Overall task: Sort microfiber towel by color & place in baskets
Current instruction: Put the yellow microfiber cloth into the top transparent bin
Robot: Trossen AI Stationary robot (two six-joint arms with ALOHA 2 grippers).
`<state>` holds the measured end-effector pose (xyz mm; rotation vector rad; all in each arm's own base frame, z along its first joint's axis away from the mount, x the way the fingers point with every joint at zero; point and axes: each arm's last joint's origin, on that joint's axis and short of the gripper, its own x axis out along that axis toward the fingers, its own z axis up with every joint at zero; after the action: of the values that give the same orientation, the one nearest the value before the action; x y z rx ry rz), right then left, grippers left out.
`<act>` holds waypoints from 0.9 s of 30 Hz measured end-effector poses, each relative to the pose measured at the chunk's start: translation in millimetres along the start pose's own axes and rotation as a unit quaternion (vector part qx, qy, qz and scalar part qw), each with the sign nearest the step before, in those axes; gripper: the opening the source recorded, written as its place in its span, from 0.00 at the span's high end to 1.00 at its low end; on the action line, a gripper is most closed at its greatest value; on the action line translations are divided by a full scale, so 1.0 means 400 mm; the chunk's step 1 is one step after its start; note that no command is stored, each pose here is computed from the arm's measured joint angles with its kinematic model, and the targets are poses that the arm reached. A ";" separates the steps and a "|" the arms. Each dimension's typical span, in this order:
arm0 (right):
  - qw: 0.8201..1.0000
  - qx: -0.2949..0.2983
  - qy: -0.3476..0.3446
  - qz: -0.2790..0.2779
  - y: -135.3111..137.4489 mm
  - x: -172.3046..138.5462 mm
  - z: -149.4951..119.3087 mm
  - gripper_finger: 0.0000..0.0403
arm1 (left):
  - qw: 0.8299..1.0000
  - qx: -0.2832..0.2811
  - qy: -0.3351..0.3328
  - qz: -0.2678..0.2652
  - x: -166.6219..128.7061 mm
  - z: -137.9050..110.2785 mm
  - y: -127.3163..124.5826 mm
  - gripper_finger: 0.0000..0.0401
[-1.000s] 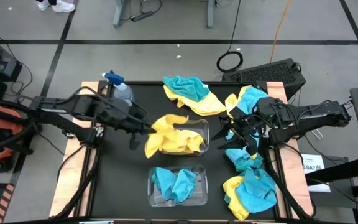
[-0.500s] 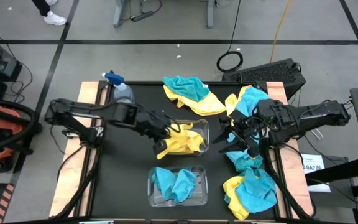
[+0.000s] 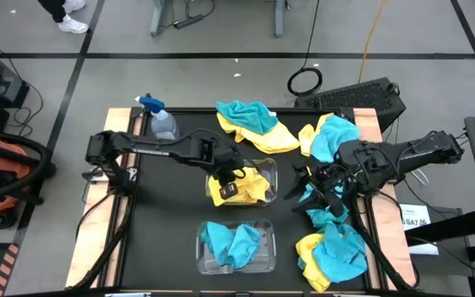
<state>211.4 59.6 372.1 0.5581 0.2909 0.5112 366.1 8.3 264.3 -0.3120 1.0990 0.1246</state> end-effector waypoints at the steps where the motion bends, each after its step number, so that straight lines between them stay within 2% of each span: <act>1: 1.000 0.001 0.003 -0.003 0.002 0.001 -0.003 0.47 | 1.000 0.003 0.007 -0.002 0.013 0.001 0.002 0.96; 15: 0.998 0.017 0.044 -0.051 0.005 0.007 -0.040 0.47 | 0.998 0.011 0.066 0.012 0.171 -0.003 0.026 0.95; 23: 0.982 0.089 0.145 -0.087 0.012 0.003 -0.104 0.47 | 0.996 0.008 0.083 0.016 0.212 -0.010 0.031 0.94; 27: 0.970 0.114 0.187 -0.104 0.027 0.000 -0.137 0.47 | 0.996 0.008 0.083 0.018 0.212 -0.010 0.031 0.86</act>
<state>185.7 90.8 333.8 0.6438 0.7665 0.3786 398.0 14.3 184.8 -0.2924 1.2695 0.1247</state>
